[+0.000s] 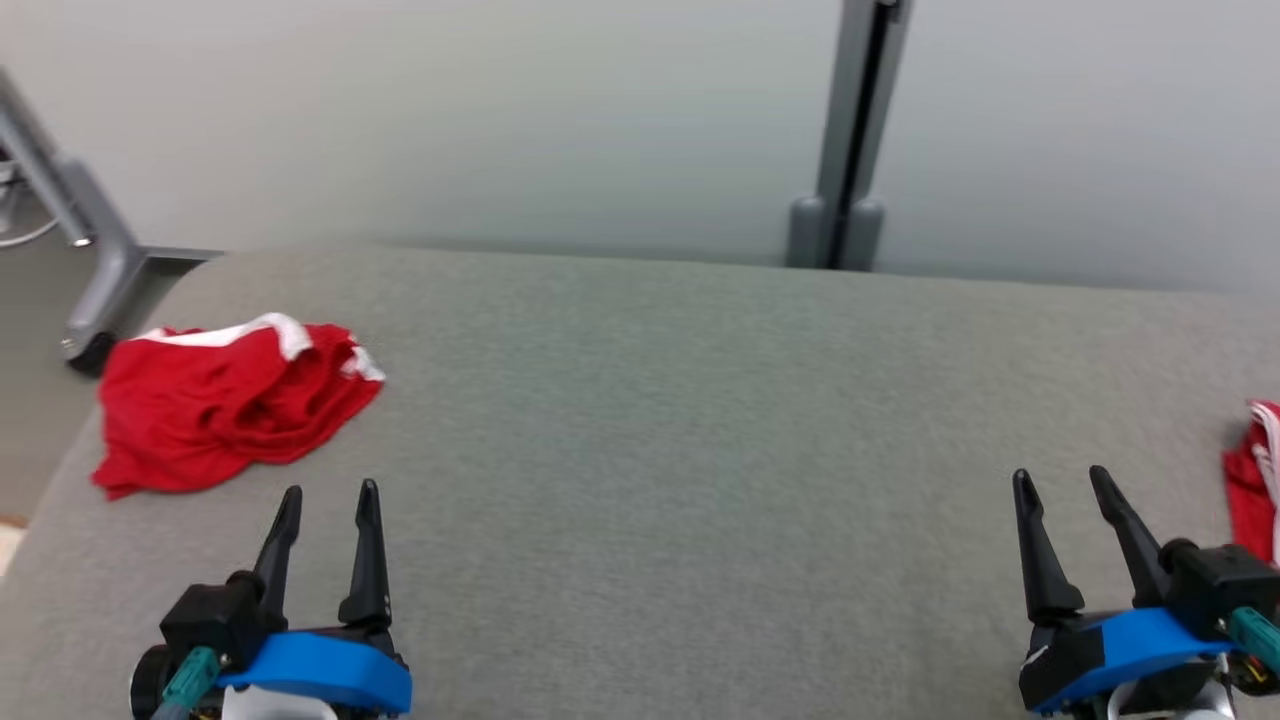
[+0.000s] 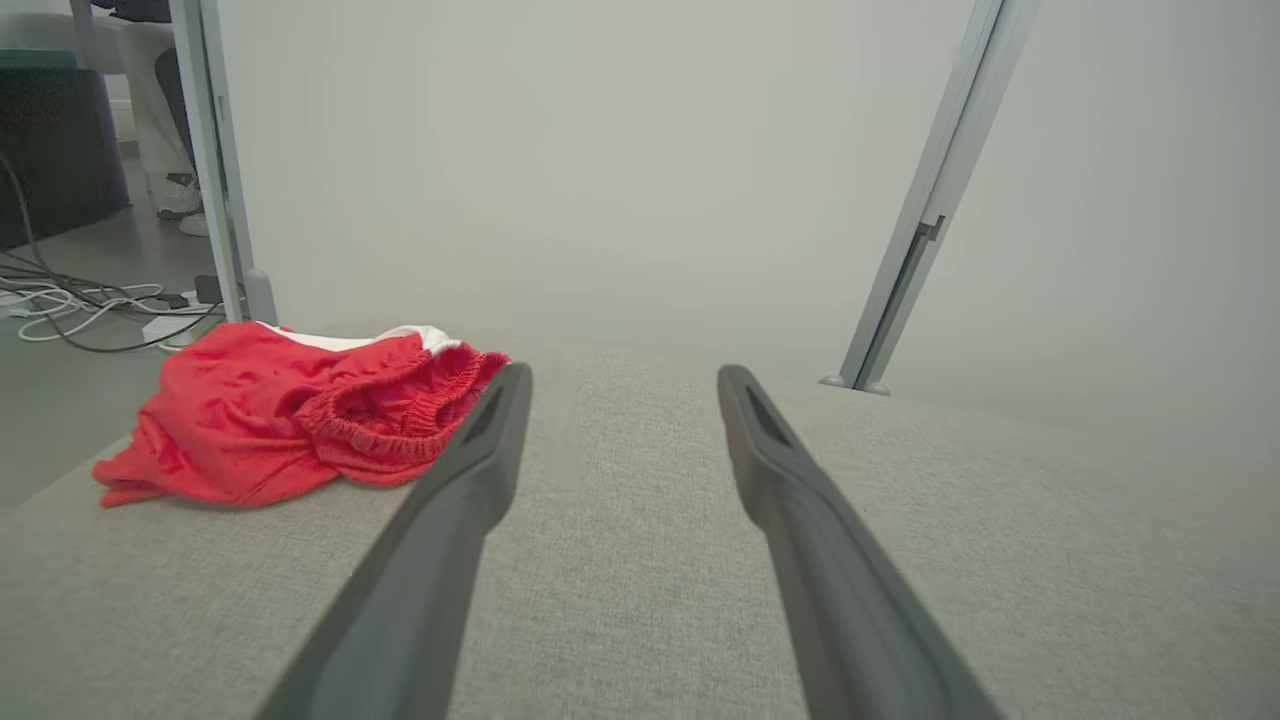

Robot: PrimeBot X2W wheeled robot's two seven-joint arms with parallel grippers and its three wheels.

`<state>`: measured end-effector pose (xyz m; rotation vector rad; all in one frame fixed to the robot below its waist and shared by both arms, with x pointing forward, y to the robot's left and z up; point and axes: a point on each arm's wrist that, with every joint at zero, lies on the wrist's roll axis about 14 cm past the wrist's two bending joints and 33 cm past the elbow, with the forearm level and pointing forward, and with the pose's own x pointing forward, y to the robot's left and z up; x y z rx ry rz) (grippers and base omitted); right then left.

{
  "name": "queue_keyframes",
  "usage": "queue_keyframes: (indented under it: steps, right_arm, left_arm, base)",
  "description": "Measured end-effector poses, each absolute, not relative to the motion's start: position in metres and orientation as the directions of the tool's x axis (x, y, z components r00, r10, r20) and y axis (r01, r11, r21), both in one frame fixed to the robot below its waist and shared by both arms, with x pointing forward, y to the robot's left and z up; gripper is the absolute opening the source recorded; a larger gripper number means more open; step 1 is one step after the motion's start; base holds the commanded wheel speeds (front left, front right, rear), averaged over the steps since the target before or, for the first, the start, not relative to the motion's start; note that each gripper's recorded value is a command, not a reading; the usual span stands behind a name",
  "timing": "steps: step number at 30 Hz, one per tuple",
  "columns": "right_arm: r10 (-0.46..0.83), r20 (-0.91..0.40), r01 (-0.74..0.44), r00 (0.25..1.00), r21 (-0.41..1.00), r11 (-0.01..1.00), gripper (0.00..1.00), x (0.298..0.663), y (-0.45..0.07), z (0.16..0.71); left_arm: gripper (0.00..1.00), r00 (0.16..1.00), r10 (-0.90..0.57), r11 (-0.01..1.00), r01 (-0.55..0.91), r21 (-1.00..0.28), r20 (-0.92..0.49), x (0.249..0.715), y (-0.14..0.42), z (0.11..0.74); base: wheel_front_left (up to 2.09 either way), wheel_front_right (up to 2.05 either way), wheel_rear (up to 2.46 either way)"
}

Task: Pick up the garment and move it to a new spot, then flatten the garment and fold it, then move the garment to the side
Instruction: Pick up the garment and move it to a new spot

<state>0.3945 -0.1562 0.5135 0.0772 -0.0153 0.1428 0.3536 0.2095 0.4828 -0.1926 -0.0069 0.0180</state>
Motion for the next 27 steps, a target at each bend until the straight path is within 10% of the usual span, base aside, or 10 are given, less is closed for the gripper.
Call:
queue_keyframes:
  steps: [27]
  right_arm:
    - [0.53,-0.007,-0.527,0.848,0.085,0.845,1.0,0.432,-0.004,0.498]
  left_arm:
    - [1.0,0.931,0.365,0.912,-0.363,-0.189,-0.026,0.265,0.306,0.476]
  base:
    - [0.0,0.0,0.0]
